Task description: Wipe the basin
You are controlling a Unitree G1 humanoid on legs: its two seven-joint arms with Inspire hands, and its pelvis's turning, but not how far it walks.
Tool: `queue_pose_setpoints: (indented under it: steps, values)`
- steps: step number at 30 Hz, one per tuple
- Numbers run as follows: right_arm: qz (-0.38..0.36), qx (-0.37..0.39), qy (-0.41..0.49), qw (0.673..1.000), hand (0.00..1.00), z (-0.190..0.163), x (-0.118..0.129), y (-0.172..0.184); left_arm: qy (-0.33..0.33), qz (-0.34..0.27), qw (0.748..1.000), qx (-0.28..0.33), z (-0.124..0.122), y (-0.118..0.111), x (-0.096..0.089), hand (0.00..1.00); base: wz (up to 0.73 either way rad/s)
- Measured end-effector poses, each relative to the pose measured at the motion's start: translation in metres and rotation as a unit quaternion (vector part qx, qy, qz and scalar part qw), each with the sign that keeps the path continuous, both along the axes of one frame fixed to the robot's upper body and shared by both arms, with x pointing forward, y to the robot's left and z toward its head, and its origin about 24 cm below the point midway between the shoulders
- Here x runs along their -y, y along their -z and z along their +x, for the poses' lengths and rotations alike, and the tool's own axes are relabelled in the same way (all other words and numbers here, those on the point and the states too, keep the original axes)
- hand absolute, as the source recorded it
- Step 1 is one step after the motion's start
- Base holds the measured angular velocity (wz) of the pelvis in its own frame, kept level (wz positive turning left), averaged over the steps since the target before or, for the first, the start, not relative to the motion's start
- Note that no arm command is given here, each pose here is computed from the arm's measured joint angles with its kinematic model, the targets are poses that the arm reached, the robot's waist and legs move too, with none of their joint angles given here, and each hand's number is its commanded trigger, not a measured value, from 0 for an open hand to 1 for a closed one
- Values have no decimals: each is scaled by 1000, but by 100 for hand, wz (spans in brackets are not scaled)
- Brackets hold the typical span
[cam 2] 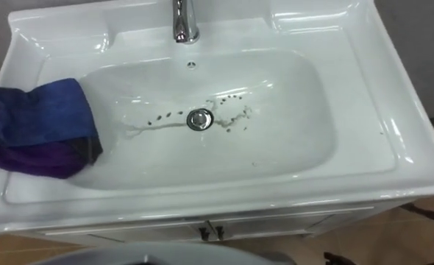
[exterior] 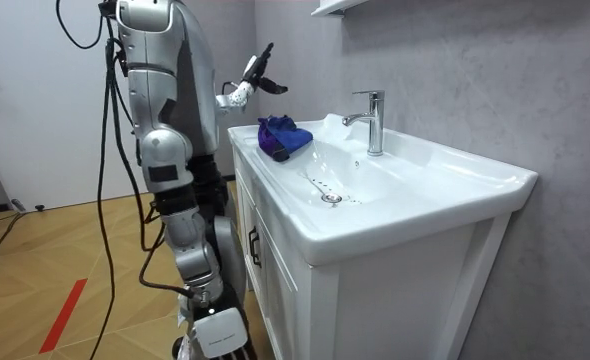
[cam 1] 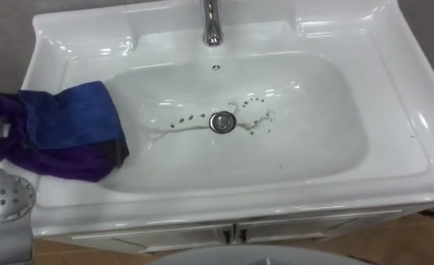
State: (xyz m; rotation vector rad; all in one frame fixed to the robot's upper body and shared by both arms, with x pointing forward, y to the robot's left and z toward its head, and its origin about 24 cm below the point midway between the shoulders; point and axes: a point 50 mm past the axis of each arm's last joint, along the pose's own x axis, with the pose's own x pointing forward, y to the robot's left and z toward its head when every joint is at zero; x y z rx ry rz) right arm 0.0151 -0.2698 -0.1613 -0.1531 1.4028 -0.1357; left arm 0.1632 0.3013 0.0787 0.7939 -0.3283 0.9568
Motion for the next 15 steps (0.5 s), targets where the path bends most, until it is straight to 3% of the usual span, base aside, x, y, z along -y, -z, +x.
queue_pose_setpoints:
  steps: [15]
  values:
    - [-2,-2,-24,1000,0,4,0,0,79,45,994,-62,13,16,33,0,-5]
